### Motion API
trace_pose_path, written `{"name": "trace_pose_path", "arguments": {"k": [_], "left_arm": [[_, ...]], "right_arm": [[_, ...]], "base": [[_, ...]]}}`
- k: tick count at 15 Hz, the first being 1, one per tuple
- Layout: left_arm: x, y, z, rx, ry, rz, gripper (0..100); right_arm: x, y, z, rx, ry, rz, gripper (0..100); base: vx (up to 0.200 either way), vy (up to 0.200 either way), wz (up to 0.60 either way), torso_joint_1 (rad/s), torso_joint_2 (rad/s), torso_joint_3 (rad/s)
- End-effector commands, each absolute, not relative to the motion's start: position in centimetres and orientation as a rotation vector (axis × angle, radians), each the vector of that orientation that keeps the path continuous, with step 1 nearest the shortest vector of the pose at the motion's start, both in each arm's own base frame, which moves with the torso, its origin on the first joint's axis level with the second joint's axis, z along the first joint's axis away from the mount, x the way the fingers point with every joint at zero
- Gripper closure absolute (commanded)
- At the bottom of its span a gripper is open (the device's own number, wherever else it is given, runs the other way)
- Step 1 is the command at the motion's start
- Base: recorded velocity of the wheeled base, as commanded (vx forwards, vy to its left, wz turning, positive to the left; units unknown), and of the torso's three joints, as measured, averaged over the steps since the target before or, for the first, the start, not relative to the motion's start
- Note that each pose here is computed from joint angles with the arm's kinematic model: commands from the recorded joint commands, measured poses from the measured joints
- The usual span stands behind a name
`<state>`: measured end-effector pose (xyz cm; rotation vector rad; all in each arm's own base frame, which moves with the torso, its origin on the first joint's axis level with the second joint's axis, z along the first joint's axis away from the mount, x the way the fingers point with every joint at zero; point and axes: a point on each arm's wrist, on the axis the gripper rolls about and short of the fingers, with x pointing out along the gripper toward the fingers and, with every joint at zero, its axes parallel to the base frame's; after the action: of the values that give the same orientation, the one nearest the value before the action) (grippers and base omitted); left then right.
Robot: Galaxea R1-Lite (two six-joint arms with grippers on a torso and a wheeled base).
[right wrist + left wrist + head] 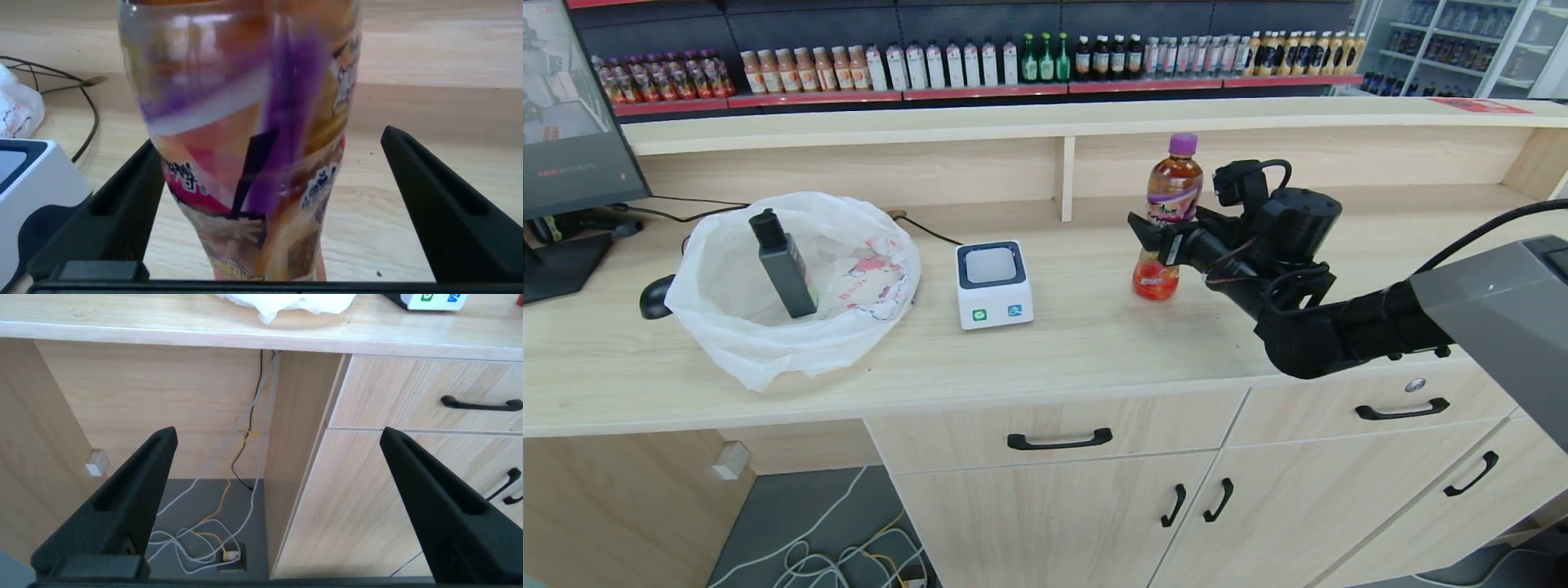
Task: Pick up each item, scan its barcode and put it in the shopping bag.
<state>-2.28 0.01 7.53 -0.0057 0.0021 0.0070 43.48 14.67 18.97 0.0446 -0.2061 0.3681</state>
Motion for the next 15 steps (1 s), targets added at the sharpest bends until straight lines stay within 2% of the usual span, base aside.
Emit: {"name": "trace_pose_path", "arguments": {"k": [1, 14, 15], "left_arm": [[-2.3, 0.0, 7.5, -0.006, 0.002, 0.008, 0], [-2.3, 0.0, 7.5, -0.006, 0.002, 0.008, 0], [-2.3, 0.0, 7.5, -0.006, 0.002, 0.008, 0]], "right_arm": [[44.2, 15.1, 18.4, 0.044, -0.197, 0.372, 0], [45.3, 15.9, 19.5, 0.049, -0.243, 0.382, 0], [45.3, 15.9, 19.6, 0.051, -0.246, 0.382, 100]], "base": [[0.0, 0.0, 0.0, 0.0, 0.0, 0.0], [0.0, 0.0, 0.0, 0.0, 0.0, 0.0], [0.0, 0.0, 0.0, 0.0, 0.0, 0.0]]}}
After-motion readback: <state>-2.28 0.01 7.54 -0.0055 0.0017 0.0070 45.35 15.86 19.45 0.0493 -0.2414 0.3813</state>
